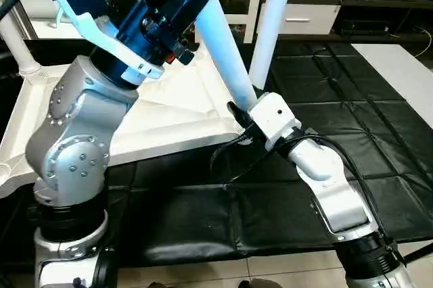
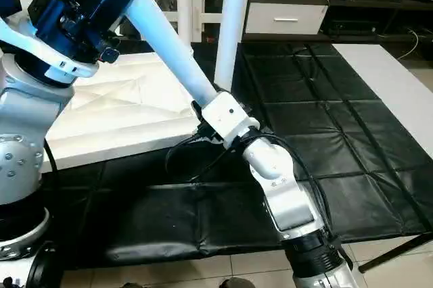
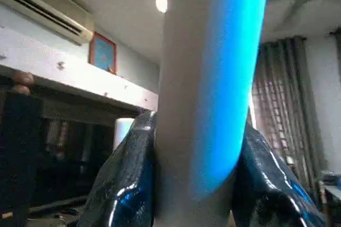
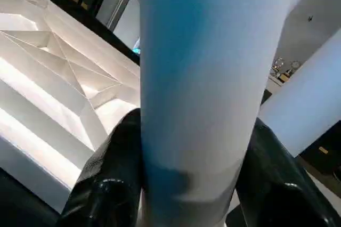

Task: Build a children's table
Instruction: Pick table leg

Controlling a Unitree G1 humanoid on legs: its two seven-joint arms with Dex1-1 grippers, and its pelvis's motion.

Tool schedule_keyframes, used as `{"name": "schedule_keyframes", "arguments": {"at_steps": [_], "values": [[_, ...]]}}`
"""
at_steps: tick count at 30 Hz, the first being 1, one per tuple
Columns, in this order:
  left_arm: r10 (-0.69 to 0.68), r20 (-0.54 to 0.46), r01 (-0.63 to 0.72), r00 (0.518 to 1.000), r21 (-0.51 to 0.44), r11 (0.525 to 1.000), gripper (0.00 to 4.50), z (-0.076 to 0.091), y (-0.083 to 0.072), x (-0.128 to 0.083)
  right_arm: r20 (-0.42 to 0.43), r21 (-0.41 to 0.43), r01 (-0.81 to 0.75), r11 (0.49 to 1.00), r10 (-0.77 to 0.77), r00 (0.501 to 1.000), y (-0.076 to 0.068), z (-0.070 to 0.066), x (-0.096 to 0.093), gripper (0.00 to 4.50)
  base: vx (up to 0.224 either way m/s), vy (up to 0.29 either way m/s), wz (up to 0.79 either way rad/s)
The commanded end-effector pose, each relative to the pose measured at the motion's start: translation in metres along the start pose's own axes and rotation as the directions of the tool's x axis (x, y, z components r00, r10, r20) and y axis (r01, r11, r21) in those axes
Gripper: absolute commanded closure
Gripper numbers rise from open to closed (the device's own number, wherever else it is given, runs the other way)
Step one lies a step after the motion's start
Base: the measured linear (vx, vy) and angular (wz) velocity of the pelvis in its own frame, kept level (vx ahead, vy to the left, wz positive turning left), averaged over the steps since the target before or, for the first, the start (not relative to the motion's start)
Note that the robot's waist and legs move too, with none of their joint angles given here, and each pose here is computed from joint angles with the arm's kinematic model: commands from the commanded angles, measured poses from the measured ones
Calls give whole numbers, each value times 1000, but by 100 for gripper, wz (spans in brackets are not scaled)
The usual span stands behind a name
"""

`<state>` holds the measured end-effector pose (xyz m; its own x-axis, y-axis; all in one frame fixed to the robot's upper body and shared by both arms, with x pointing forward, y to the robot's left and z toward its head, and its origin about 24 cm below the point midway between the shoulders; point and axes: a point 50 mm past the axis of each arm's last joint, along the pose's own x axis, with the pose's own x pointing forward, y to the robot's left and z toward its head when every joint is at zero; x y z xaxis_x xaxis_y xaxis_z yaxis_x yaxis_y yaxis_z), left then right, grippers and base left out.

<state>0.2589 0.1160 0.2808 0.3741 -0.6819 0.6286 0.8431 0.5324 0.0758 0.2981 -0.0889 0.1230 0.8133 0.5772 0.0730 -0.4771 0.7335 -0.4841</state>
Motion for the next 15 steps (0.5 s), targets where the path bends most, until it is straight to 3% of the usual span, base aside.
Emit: {"name": "schedule_keyframes", "arguments": {"at_steps": [1,2,3,10,13,15], "values": [[-63,-13,63,998,-29,998,302,-3,-14,5,1,7,13,1000,-13,1000,-4,2,0,263,0,0,0],[-70,-11,69,997,-45,997,246,-3,-14,5,1,8,12,1000,-12,1000,-4,2,0,263,0,0,0],[-73,-6,72,997,-78,994,232,-3,-13,5,2,8,11,1000,-11,1000,-4,2,0,264,0,0,0],[-52,19,54,998,-94,994,189,3,-6,6,2,25,-3,1000,3,1000,-3,2,-1,264,0,0,0],[-61,29,64,998,-124,990,148,8,-5,3,-12,109,-23,994,24,1000,-1,-1,-2,264,0,0,0],[-76,25,79,997,-144,986,147,13,-4,-3,-6,153,-40,987,41,999,0,-1,-3,264,0,0,0]]}}
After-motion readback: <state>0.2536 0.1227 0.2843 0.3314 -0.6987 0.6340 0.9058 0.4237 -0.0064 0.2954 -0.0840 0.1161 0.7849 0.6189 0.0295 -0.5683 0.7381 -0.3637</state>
